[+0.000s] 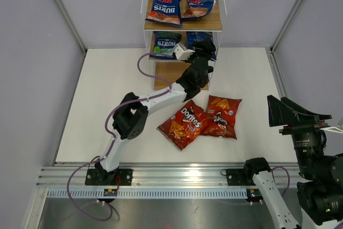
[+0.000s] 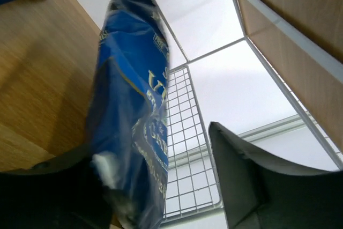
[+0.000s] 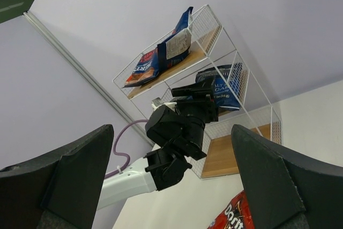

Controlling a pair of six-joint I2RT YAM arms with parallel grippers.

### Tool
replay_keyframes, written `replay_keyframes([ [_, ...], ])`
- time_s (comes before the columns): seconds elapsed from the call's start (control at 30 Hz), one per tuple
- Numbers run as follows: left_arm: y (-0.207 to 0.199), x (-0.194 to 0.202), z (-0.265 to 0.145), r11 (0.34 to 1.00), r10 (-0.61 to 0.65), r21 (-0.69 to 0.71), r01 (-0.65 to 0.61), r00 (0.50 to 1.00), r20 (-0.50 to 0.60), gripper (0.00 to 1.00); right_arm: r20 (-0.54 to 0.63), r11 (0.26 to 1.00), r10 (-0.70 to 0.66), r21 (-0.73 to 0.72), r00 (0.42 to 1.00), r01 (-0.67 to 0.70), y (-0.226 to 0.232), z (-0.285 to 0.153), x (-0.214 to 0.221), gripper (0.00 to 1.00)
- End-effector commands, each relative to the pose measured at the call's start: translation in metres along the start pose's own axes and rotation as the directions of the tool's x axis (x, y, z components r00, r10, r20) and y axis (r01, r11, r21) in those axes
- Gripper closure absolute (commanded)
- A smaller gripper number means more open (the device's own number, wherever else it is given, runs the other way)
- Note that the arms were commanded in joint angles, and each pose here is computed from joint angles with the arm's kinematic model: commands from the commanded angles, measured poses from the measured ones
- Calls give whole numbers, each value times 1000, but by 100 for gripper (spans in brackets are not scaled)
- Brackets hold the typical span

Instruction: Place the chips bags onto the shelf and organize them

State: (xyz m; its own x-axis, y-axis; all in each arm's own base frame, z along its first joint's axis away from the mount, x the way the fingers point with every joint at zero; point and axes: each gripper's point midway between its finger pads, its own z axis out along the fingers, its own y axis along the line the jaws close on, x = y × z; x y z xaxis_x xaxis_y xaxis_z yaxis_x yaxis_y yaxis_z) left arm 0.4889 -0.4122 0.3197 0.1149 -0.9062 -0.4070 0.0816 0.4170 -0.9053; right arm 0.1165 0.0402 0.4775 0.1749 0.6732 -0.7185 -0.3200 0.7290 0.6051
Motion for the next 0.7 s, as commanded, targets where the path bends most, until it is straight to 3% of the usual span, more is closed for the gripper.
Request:
replay_keyframes([
  [0.0, -24, -17, 5, 999, -38, 15, 37, 999, 33, 29, 22, 999, 9, -41, 1000, -9, 8, 2, -6, 0],
  [0.03, -25, -16, 5, 1000, -24, 11, 24, 999, 29, 26, 26, 999, 9, -42, 1000, -8, 9, 1, -6, 0],
  [0.13, -22, -18, 4, 999, 11, -38, -10, 999, 34, 1, 26, 999, 16, -45, 1000, -15, 9, 1, -6, 1],
  [0.67, 1, -7, -18, 984, 47, -169, -63, 994, -98, 1, 36, 997, 48, -60, 998, -45, 11, -2, -6, 0],
])
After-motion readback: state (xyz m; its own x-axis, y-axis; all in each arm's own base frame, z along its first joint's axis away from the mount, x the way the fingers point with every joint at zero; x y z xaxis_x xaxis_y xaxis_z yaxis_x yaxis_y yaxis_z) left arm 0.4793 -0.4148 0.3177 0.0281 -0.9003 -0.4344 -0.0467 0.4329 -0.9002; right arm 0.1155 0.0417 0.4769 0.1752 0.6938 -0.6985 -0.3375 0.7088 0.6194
